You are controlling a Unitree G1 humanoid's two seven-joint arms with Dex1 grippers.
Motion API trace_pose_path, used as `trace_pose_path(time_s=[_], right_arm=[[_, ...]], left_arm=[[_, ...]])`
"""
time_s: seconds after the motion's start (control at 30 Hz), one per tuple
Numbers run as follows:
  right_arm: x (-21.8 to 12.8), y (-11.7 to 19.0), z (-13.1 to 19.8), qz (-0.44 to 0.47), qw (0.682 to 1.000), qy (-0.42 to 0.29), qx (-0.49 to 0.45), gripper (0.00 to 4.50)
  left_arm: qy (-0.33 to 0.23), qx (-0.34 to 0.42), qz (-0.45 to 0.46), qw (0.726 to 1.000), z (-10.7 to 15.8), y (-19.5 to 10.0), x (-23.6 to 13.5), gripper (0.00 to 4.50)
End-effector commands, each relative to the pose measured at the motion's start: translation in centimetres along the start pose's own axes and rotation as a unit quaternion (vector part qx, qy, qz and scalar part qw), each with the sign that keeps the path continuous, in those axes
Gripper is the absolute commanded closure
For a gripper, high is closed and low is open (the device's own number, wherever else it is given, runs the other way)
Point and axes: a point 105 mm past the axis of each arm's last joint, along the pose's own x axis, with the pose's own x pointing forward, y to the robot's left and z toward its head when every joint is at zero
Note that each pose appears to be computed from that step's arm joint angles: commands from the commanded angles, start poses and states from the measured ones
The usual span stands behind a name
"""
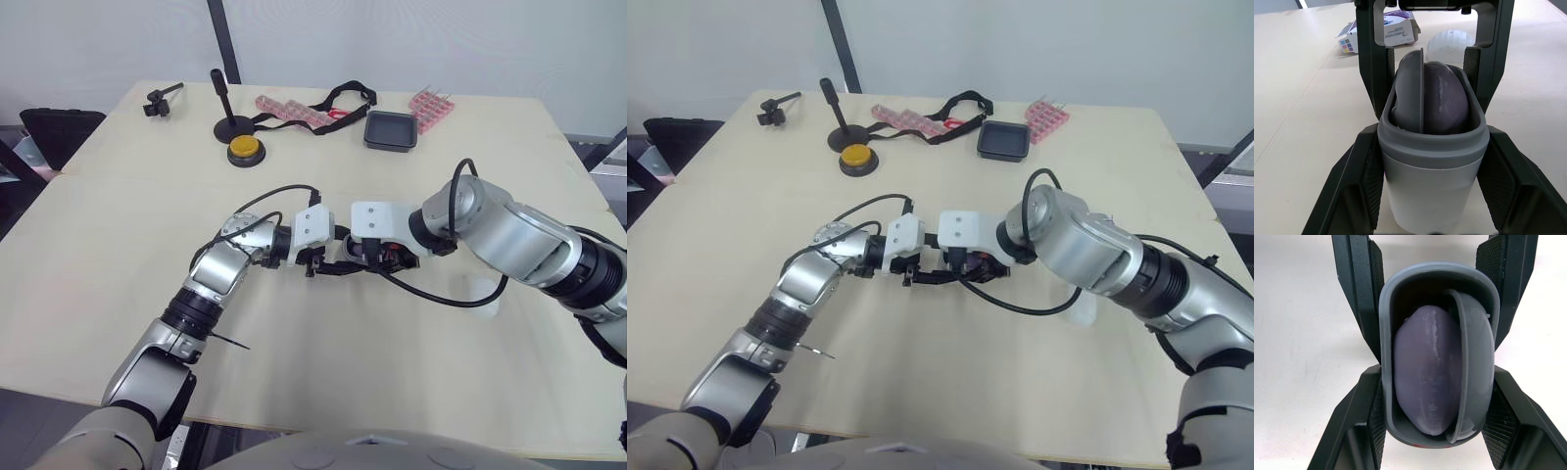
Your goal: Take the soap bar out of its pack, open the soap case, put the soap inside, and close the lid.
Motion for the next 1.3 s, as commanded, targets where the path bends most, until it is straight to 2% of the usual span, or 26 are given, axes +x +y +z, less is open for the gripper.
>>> trace_pose_path(time_s=[0.03,0.37,0.4,0.53,0.57,0.7,0.93,1.07,1.1,1.2,1.3], right_arm=[[-0.7,-0.2,1.2,-0.013,0.999,-0.023,-0.026,2.34],[-0.8,-0.5,1.5,-0.022,0.999,-0.035,-0.028,2.34],[-0.8,-0.5,1.5,-0.022,0.999,-0.038,-0.027,1.45],[-1.0,-0.5,1.7,-0.018,0.998,-0.048,-0.026,0.2],[-1.1,-0.4,1.7,-0.018,0.998,-0.05,-0.027,0.02],[-1.4,-0.7,1.3,-0.028,0.998,-0.047,-0.029,0.02],[-2.8,-1.6,-2.0,-0.062,0.998,-0.014,-0.008,0.02],[-5.5,-1.5,-3.4,-0.086,0.996,-0.017,0.014,0.02],[-5.9,-1.4,-3.8,-0.088,0.996,-0.014,0.02,0.02],[-7.0,-1.0,-5.5,-0.098,0.991,0.014,0.092,0.02],[-7.9,-0.9,-6.1,-0.111,0.979,0.021,0.168,0.02]], left_arm=[[-0.006,0.014,0.009,1.0,0.6,0.4,0.0,2.53],[0.005,0.023,0.014,1.0,0.2,0.5,0.0,2.6],[0.006,0.023,0.015,1.0,0.2,0.5,0.0,2.6],[0.002,0.021,0.018,1.0,0.2,0.6,0.0,2.6],[0.0,0.021,0.021,1.0,0.2,0.6,0.0,2.6],[-0.01,0.013,0.036,0.999,0.2,0.9,-0.4,2.6],[-0.06,0.0,0.079,0.995,0.7,1.3,-3.0,2.6],[-0.121,-0.028,0.109,0.986,1.5,1.2,-5.5,2.6],[-0.153,-0.026,0.109,0.982,2.2,1.0,-6.0,2.6],[-0.178,-0.036,0.107,0.977,2.5,0.1,-6.7,2.6],[-0.176,-0.04,0.084,0.98,1.9,-1.3,-6.0,2.6]])
